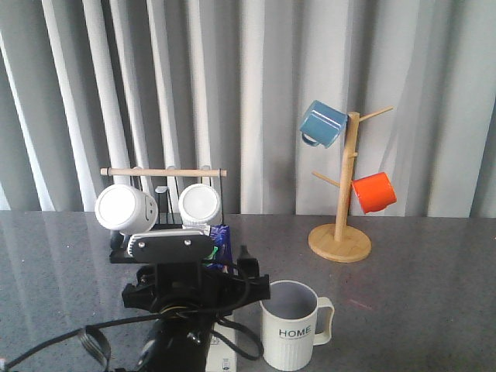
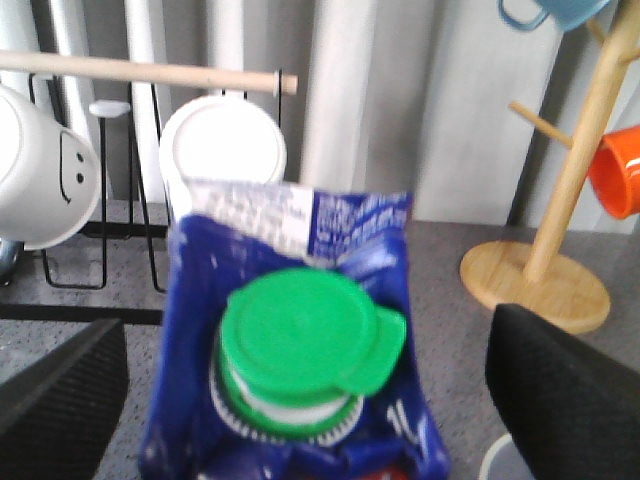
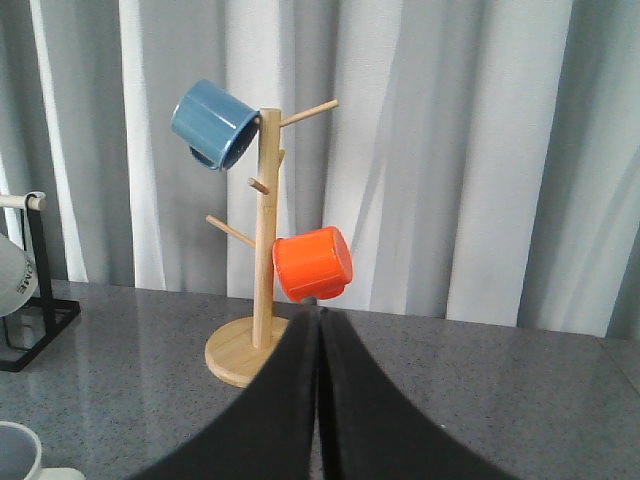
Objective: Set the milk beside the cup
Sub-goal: 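Lower the milk carton onto the table beside the white mug, then open the left gripper and lift it away from the carton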
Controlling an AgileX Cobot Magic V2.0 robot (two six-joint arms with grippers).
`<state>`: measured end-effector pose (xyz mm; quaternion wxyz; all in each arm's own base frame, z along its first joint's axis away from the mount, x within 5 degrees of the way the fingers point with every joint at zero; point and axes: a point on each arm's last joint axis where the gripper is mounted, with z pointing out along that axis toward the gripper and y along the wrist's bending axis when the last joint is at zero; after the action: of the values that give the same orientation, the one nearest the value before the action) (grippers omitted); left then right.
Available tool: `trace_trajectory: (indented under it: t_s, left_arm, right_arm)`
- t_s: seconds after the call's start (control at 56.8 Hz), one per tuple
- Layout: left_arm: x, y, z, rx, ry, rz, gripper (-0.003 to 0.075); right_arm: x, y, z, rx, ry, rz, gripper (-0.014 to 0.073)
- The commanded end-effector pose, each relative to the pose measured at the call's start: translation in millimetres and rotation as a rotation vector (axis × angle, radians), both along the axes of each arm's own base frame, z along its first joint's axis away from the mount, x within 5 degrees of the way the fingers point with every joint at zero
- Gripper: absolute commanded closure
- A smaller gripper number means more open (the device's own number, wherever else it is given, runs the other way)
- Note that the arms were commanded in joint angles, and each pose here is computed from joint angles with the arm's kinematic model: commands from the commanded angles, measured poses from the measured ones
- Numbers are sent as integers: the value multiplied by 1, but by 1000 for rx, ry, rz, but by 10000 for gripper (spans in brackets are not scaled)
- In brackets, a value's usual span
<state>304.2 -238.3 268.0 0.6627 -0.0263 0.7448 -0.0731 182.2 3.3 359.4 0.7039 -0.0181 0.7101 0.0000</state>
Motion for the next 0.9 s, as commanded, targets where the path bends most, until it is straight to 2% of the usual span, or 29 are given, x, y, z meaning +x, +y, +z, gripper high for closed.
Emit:
trace_trajectory:
  t_s: [0.0,0.07,0.106,0.176,0.246,0.369,0.528,0.686,0.88]
  left_arm:
    - [-14,12,58,-73,-152,-10,36]
    - [-24,19,80,-90,-200,-42,126]
    - [-29,23,92,-91,-229,-56,202]
    - [-40,32,114,-112,-277,-87,427]
    - [-54,43,136,-149,-311,-125,728]
    - [-74,64,166,-212,-383,-128,728]
    - [-91,82,186,-249,-441,-116,728]
    - [-97,89,194,-290,-458,-125,727]
    - [-100,90,194,-482,-431,-167,727]
  right_arm:
    - [-2,0,18,-1,-104,8,603]
    - [-2,0,18,-1,-104,8,603]
    - [-2,0,18,-1,-104,8,603]
    - [-2,0,18,-1,-104,8,603]
    - [-2,0,18,-1,-104,8,603]
    - [-2,0,18,-1,-104,8,603]
    - [-2,0,18,-1,-104,8,603]
    - [-2,0,18,-1,-104,8,603]
    - [-2,0,18,-1,-104,8,603]
